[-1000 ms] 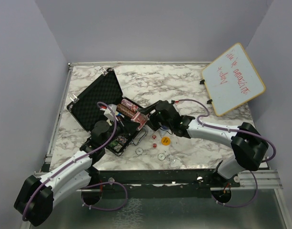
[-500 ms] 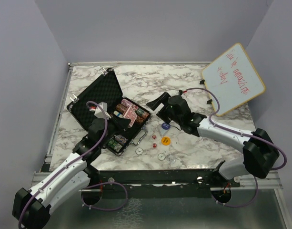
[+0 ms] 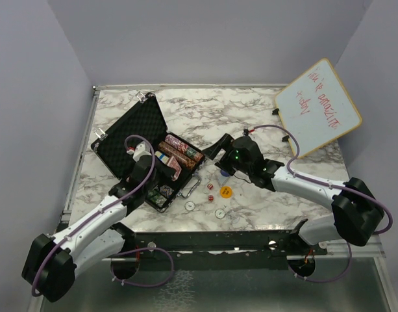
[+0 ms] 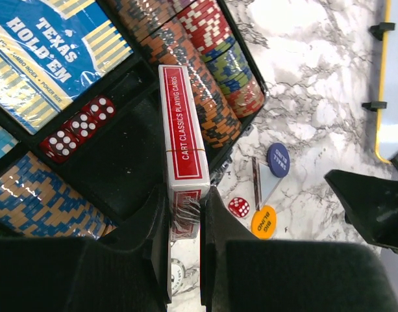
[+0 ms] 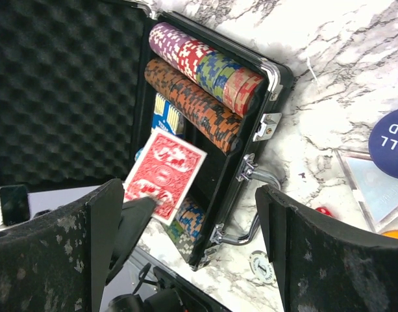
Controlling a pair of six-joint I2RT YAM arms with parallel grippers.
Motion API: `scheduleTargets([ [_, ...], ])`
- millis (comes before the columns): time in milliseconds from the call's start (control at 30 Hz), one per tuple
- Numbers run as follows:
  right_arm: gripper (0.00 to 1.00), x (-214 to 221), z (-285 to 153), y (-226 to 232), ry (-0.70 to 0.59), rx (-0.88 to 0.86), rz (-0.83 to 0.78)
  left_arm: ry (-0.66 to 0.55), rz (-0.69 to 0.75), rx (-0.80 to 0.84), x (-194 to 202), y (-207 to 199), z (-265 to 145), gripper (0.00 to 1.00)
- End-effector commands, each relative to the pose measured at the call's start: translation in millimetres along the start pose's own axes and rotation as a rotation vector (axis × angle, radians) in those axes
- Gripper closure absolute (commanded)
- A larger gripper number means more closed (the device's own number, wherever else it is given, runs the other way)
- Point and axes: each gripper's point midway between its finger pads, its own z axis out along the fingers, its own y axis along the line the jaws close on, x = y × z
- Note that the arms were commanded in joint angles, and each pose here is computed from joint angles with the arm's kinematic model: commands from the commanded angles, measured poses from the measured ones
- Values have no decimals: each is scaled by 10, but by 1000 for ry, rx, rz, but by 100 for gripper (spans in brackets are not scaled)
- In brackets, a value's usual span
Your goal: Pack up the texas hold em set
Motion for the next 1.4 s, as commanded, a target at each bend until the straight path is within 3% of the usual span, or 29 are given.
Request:
scheduleTargets([
  [0, 12, -1, -29, 96, 22, -51, 3, 29, -68, 40, -33, -103, 106, 100],
  [333, 12, -47, -44, 59, 3, -41, 7, 229, -231, 187, 187, -147, 176, 100],
  [533, 13, -35, -30, 68, 11, -43, 8, 267, -285, 200, 245, -168, 172, 100],
  [767, 13, -9, -13, 63, 24, -41, 7, 308, -368, 183, 322, -156, 111, 92],
  [900, 13, -3, -17, 78, 28, -48, 8, 278, -360, 131, 292, -64, 101, 71],
  [1000, 13, -2, -24, 80, 28, -52, 6, 233, -300, 69, 213, 38, 124, 44],
  [1067, 14, -1, -27, 53, 26, -43, 8, 215, -251, 44, 155, 63, 122, 33],
  [1133, 14, -20, -33, 4, 12, -28, 26, 205, -215, 27, 100, 60, 109, 28],
  [1367, 15, -58, -68, -11, -7, -38, 36, 168, -155, -47, 10, 176, 48, 26],
])
